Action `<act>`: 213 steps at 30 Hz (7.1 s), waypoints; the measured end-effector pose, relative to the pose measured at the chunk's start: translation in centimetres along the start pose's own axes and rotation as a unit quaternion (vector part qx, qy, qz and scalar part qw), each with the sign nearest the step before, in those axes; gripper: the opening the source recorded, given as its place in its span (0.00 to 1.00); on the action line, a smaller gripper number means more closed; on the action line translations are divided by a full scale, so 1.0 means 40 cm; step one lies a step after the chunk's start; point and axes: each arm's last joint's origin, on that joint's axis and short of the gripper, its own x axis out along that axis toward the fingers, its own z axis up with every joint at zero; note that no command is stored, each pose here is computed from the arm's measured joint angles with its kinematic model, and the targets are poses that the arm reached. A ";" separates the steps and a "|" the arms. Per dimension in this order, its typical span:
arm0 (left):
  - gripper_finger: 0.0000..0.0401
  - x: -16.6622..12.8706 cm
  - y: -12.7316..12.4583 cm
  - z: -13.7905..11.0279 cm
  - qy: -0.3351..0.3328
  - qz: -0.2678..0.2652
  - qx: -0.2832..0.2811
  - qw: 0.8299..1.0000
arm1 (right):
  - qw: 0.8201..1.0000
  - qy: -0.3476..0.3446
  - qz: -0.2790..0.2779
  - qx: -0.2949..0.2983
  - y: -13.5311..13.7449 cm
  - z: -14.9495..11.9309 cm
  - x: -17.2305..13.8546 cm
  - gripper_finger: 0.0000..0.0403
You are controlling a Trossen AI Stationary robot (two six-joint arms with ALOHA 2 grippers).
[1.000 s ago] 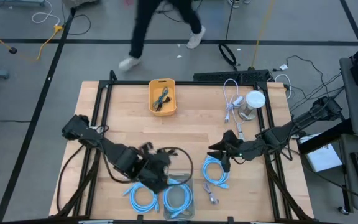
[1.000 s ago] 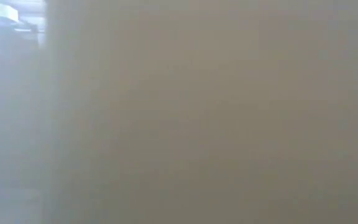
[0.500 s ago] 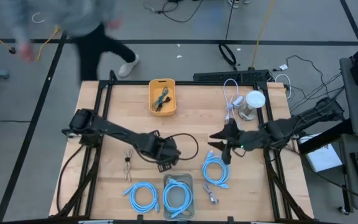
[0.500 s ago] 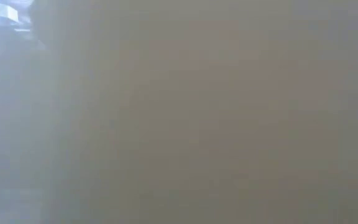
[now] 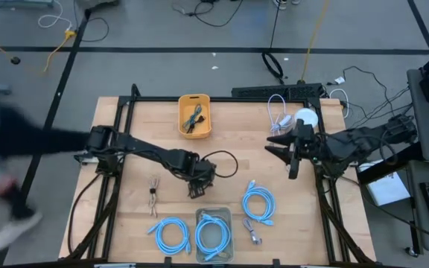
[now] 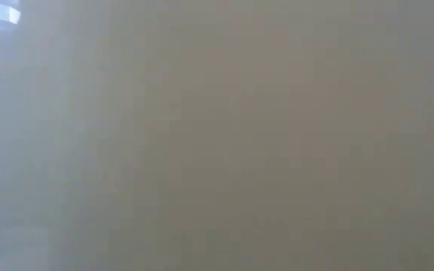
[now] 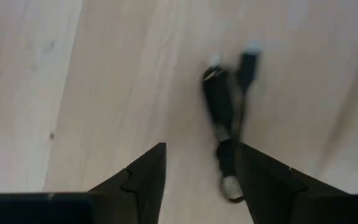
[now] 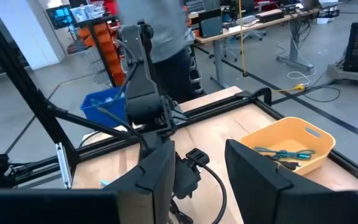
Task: Pick & Place USB Port
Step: Put the black charger cable into the yellow bin, then put the right blue video cable into the gray bin
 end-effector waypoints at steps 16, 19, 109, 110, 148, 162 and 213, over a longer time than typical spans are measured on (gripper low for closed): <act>0.43 0.048 0.024 -0.011 -0.001 -0.066 0.007 0.998 | 0.999 -0.003 -0.053 -0.012 -0.020 -0.002 0.001 0.33; 0.38 0.047 0.017 -0.015 0.009 -0.080 0.005 0.997 | 0.998 -0.002 -0.056 -0.012 -0.021 -0.003 0.005 0.33; 0.14 -0.108 0.607 0.028 -0.149 0.041 -0.449 0.880 | 1.000 -0.013 0.002 -0.003 0.038 -0.016 0.088 0.33; 0.17 -0.109 0.604 0.030 -0.150 0.042 -0.443 0.883 | 1.000 -0.013 0.002 -0.003 0.038 -0.017 0.088 0.33; 0.50 -0.436 0.113 -0.084 -0.317 -0.145 -0.182 0.919 | 0.857 0.466 -0.086 0.202 -0.027 -0.573 0.070 0.33; 0.53 -0.390 -0.001 -0.093 -0.311 -0.124 -0.088 0.938 | 0.819 0.438 -0.138 0.344 0.039 -0.732 0.185 0.33; 0.53 -0.321 -0.037 -0.078 -0.485 -0.367 -0.251 0.753 | 0.958 0.148 -0.210 0.128 0.171 -0.122 0.226 0.02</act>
